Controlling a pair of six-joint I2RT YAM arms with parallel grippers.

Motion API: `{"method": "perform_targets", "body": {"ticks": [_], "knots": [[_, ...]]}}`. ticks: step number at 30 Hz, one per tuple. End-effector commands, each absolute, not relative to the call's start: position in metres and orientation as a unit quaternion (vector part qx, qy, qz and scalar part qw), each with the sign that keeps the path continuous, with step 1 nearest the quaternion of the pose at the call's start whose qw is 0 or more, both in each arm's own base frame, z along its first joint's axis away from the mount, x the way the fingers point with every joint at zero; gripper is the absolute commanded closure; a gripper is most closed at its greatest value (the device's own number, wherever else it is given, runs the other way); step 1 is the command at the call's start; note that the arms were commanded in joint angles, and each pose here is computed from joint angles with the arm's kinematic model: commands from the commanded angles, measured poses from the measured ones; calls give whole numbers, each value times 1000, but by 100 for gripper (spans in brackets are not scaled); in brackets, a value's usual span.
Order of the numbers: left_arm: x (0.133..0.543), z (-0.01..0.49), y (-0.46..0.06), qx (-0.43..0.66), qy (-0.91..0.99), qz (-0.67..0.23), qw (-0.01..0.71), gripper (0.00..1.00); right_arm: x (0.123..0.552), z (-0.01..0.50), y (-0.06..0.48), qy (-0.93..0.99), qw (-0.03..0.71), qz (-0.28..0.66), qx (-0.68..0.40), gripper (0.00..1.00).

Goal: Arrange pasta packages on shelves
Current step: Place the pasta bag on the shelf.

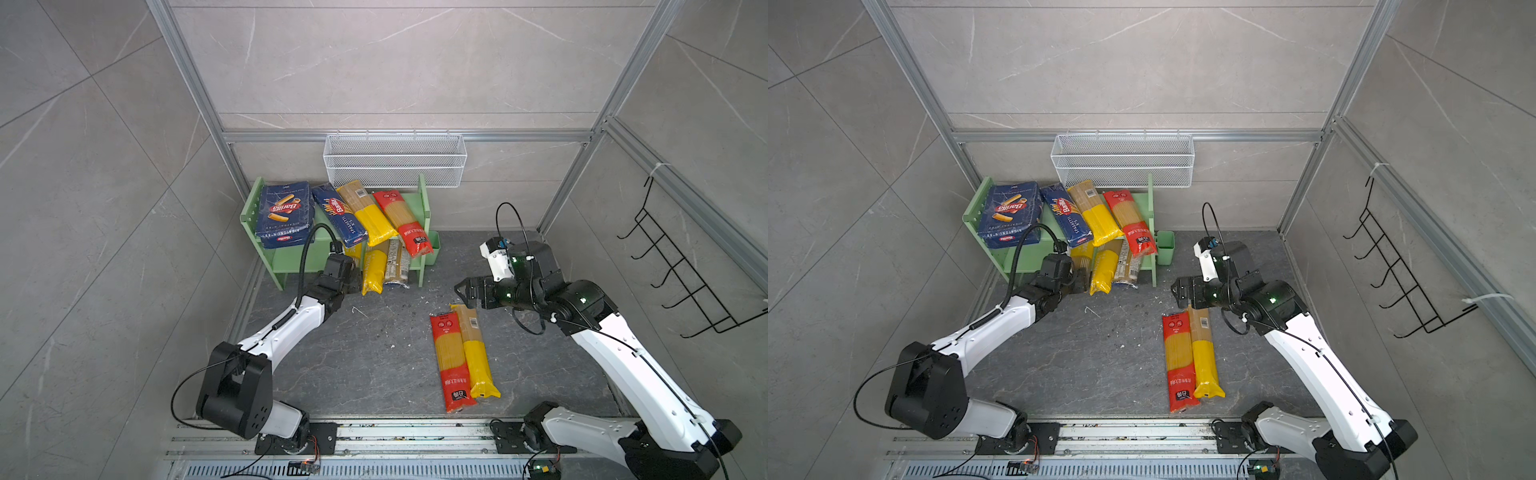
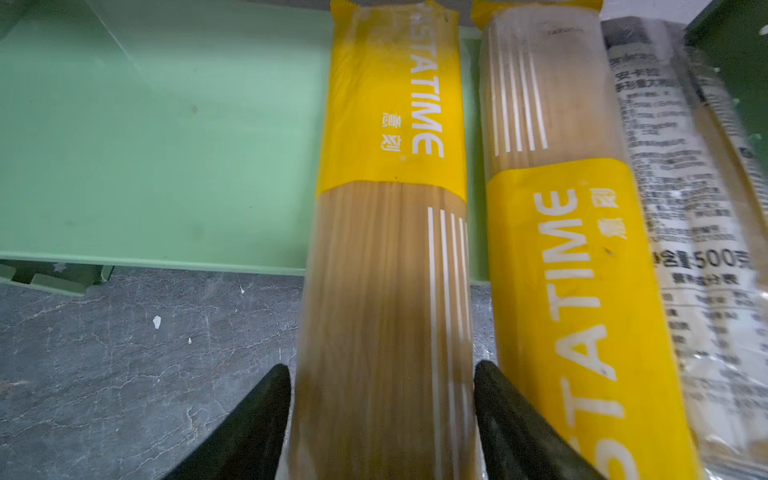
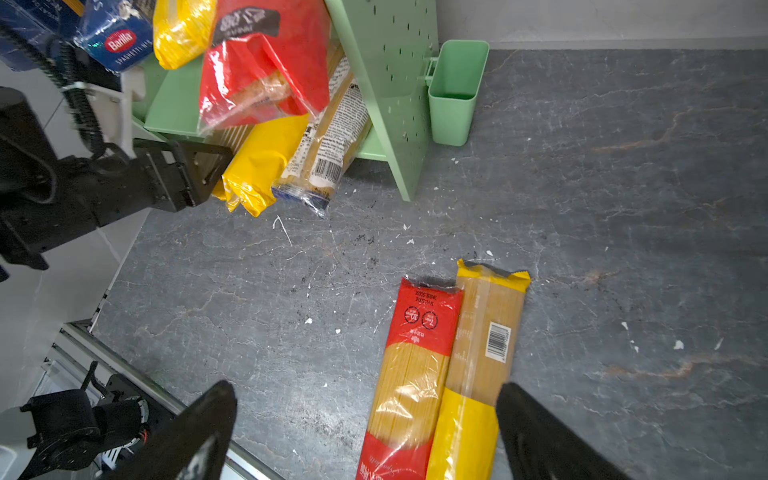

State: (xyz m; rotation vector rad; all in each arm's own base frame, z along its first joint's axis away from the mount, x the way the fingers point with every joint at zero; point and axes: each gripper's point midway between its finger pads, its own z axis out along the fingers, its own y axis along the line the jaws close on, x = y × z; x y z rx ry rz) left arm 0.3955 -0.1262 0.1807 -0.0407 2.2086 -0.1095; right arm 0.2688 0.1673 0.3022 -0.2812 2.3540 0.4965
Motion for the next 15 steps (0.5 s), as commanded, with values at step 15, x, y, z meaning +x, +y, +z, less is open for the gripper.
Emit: {"method": "perform_targets", "body": {"ticks": [15], "knots": [[269,211,-139,0,883,-33,469,19,198,167,182,958,235,138,-89,0]]}}
